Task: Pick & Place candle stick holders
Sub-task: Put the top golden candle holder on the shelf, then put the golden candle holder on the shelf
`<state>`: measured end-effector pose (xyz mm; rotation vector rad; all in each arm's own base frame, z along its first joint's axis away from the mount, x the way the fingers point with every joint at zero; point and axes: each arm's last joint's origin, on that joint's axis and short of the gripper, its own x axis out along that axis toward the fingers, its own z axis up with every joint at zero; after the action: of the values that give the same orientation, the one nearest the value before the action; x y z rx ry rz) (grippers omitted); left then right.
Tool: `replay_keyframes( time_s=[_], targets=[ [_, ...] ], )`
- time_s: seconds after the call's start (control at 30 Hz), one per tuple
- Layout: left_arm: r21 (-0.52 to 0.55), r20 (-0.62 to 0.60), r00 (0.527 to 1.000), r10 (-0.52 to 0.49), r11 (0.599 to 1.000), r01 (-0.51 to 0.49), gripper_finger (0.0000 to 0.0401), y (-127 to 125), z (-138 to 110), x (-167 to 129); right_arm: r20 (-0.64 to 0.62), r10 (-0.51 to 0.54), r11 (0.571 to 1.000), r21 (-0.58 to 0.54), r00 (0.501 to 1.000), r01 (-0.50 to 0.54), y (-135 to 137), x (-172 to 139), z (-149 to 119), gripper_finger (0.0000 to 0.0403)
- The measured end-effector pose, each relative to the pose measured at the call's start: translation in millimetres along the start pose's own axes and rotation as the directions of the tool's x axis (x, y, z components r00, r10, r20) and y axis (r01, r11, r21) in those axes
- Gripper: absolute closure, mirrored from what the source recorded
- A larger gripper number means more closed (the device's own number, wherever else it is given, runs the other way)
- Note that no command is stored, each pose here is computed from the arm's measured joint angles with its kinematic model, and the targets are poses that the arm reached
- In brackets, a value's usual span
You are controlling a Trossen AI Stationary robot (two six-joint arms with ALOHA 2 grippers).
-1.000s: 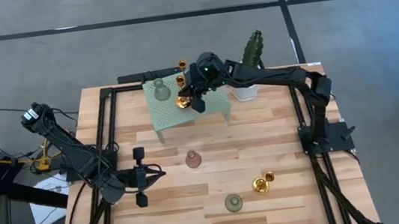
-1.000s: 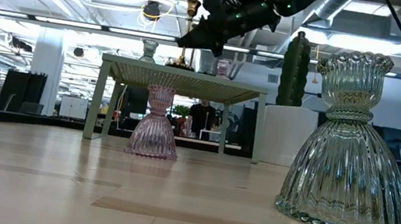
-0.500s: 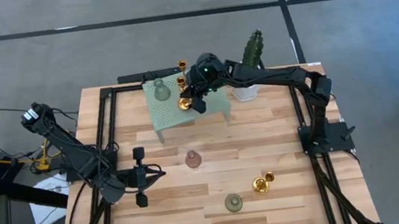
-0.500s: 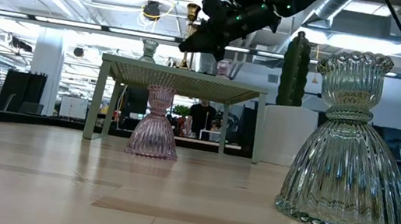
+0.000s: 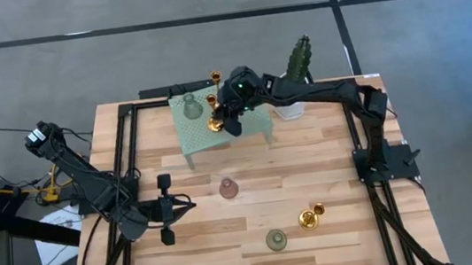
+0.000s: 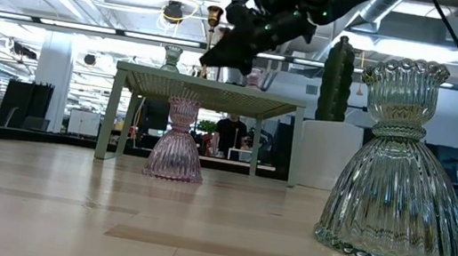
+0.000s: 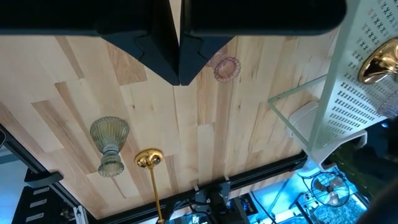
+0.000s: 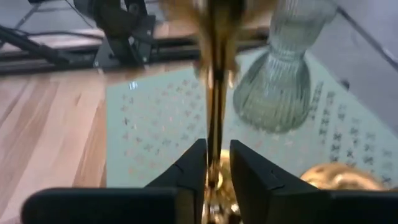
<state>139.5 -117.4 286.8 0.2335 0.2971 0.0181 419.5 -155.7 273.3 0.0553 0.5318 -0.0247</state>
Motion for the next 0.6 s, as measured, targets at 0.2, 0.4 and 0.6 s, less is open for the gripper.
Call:
replay_keyframes(
  time_s=[0.2,0.4,0.6],
  targets=[
    [0.0,0.0,1.0,0.0,1.0,0.0,0.0393,0,0,0,-0.003,0.001,1.0,-0.003,1.0,-0.001,0,0,0,0.0317],
    [0.0,0.0,1.0,0.0,1.0,0.0,0.0393,0,0,0,-0.016,0.003,1.0,0.001,1.0,-0.003,2,-6,2,0.0268],
    [0.0,0.0,1.0,0.0,1.0,0.0,0.0393,0,0,0,-0.034,0.005,0.999,-0.043,0.999,-0.006,9,-37,14,0.0225]
  ],
)
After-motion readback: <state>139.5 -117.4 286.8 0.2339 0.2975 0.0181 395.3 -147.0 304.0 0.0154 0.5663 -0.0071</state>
